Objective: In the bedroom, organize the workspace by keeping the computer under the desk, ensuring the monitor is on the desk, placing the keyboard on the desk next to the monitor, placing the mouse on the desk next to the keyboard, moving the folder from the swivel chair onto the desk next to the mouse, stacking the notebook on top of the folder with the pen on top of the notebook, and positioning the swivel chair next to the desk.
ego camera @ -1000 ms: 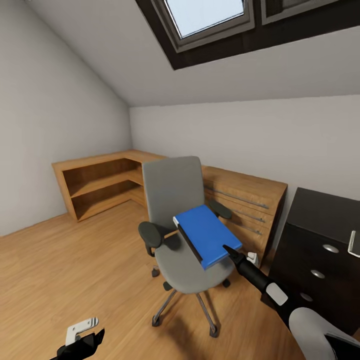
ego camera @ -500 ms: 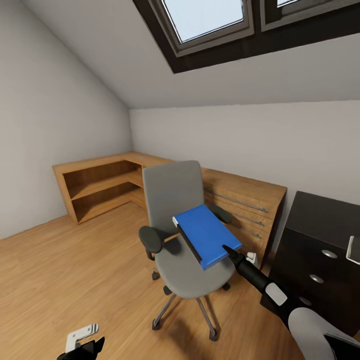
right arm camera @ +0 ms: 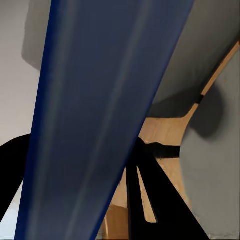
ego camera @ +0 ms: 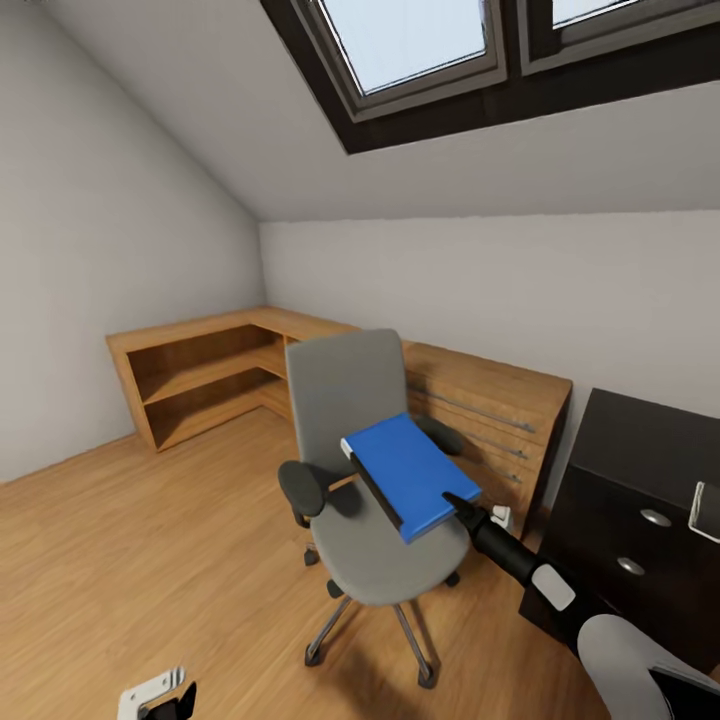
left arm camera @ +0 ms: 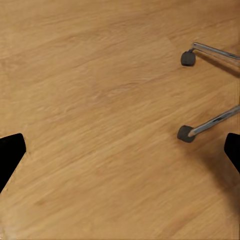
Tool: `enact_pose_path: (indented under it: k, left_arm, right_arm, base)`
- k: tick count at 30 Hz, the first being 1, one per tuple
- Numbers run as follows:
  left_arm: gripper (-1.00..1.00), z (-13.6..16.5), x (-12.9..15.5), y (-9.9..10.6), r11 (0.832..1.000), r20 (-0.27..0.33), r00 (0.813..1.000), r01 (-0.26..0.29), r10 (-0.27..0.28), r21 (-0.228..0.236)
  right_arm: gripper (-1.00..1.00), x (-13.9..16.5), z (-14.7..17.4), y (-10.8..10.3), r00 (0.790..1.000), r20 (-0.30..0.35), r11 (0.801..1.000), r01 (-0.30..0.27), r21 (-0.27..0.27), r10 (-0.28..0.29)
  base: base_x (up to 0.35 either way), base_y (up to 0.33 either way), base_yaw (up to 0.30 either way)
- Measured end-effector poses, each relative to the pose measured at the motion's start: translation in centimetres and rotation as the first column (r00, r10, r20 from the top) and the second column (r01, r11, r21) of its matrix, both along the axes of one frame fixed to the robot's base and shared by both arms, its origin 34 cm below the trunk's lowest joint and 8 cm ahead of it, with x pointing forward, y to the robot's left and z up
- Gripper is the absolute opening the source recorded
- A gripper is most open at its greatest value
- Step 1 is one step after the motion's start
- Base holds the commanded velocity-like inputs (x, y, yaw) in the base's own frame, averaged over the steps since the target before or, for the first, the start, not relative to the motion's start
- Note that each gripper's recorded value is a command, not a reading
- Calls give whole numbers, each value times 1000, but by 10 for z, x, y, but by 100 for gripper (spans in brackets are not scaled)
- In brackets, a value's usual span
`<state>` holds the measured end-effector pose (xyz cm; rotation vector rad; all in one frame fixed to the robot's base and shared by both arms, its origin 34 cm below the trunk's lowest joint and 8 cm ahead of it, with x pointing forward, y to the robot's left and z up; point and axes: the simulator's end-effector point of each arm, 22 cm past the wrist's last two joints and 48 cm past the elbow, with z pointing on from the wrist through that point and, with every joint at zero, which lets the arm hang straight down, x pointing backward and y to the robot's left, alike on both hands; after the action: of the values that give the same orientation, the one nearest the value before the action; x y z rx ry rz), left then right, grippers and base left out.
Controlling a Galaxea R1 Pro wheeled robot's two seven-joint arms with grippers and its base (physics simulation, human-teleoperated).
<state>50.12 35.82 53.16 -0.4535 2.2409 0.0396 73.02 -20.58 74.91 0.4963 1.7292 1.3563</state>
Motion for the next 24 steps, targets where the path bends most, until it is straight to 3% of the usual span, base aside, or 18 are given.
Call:
enact_pose_path:
  k: [4, 13, 24]
  left_arm:
    - [100, 6, -2, 4, 1000, 16, 1000, -13, 13, 12]
    - [100, 4, -17, 0, 1000, -23, 1000, -20, 20, 5]
    - [100, 14, -25, -10, 999, -7, 999, -33, 33, 5]
  right_arm:
    - [-100, 2, 16, 1, 1000, -8, 999, -26, 19, 26]
    - [-100, 8, 58, -15, 997, -16, 997, -72, 35, 72]
    - [-100, 15, 81, -27, 996, -56, 998, -70, -7, 70]
  base:
    - [0, 0, 0]
    - [0, 0, 0]
    - [0, 0, 0]
